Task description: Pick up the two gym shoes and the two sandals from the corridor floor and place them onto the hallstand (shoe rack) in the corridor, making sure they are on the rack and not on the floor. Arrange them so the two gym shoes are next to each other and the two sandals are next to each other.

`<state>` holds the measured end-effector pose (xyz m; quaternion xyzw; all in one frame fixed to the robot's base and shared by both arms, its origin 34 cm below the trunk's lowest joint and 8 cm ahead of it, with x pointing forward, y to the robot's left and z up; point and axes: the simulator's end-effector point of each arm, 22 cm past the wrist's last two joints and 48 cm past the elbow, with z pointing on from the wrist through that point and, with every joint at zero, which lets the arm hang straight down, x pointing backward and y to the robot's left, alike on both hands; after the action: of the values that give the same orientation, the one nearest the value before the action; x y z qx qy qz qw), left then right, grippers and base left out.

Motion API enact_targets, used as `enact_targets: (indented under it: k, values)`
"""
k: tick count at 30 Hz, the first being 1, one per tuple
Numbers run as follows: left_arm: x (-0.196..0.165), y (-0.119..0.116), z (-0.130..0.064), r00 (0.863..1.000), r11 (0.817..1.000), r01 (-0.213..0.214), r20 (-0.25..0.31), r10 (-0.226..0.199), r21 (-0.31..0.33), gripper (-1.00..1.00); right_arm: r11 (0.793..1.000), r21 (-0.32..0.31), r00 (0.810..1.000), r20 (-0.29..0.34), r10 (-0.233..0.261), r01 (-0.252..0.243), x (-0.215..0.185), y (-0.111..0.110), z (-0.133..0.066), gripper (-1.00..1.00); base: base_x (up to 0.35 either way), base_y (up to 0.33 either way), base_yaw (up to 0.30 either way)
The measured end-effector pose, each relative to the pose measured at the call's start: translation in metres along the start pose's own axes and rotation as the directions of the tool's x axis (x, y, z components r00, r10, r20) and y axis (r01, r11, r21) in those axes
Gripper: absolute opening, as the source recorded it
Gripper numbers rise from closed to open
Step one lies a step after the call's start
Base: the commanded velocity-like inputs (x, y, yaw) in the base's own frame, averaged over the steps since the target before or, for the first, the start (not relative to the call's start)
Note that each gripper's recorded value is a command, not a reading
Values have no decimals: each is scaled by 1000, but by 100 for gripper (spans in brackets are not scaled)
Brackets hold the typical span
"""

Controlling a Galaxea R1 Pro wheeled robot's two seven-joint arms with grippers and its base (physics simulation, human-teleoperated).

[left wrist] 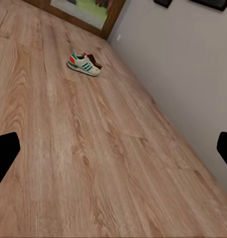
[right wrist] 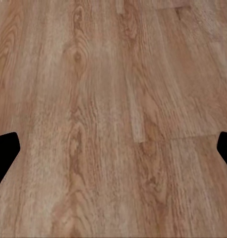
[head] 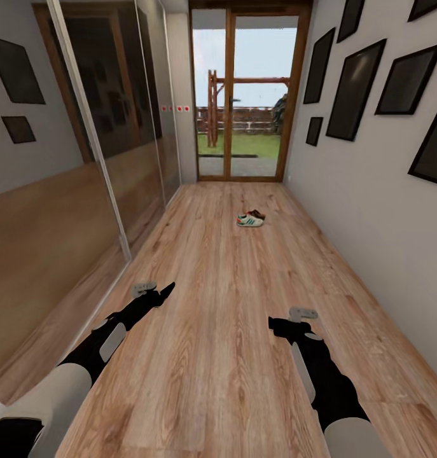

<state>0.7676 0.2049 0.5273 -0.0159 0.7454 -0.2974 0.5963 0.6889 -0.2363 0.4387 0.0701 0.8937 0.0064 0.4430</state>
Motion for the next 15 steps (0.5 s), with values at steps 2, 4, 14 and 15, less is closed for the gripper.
enact_targets:
  k: [2, 4, 14, 15]
  values:
    - [0, 0, 0, 1000, 1000, 0, 0, 0, 0, 100, 1000, 0, 1000, -1, 0, 0, 0, 0, 0, 100, 349, 0, 0]
    - [0, 0, 0, 1000, 1000, 0, 0, 0, 0, 100, 1000, 0, 1000, 0, 1, -1, 0, -1, 0, 100, 349, 0, 0]
    - [0, 0, 0, 1000, 1000, 0, 0, 0, 0, 100, 1000, -7, 1000, 0, 8, -8, 0, 0, 0, 100, 349, 0, 0]
    - [0, 0, 0, 1000, 1000, 0, -1, 0, 0, 100, 1000, -8, 1000, 0, 8, -8, 0, 0, 0, 100, 349, 0, 0]
